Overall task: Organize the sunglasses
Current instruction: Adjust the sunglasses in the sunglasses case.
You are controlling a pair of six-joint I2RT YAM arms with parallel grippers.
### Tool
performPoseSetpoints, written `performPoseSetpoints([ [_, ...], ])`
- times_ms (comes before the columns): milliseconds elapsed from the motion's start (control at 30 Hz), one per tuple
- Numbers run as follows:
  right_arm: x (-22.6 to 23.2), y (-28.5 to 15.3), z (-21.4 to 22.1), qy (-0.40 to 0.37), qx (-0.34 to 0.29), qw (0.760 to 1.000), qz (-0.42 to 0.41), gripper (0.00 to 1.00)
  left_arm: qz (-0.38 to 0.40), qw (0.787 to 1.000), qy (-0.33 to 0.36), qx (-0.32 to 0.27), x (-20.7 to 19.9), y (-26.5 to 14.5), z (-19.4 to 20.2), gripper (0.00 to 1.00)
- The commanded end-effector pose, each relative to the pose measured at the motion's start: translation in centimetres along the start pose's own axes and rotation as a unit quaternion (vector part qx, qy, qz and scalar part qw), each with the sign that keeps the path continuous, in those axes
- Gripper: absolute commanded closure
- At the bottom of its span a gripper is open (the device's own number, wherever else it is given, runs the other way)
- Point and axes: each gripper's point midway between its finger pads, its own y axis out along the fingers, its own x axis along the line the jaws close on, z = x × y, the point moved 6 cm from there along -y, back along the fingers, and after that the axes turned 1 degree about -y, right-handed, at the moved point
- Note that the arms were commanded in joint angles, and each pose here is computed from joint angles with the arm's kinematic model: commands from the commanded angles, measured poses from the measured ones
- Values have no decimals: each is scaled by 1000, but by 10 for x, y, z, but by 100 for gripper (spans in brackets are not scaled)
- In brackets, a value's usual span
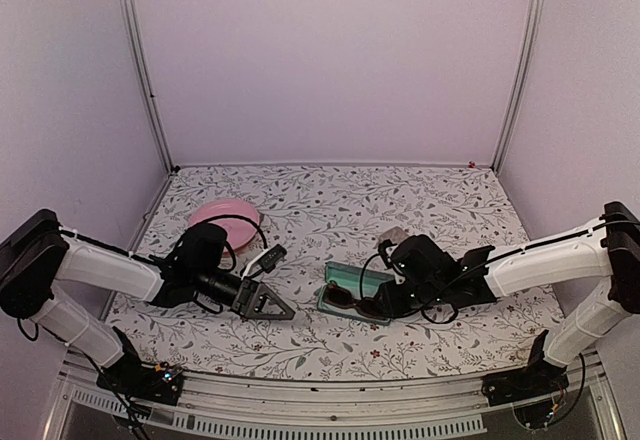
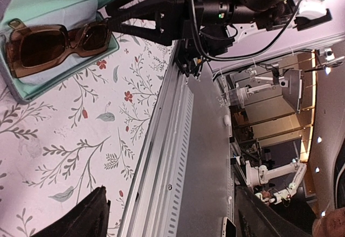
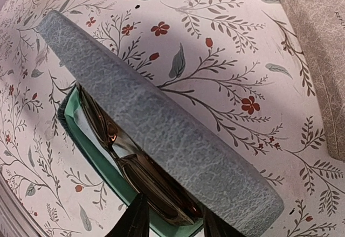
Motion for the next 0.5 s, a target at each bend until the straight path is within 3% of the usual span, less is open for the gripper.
performPoseSetpoints([
  [0,1,-11,-11,5,-21,1000,-3,63,-4,1000,7,-9,1,-2,-2,20],
  [233,9,-33,-5,-4,-25,999,-24,56,-74,997,25,-30,15,0,-8,21],
  [467,7,-41,1,3,-26,999,-35,56,-165,983,63,-46,29,11,-26,21],
])
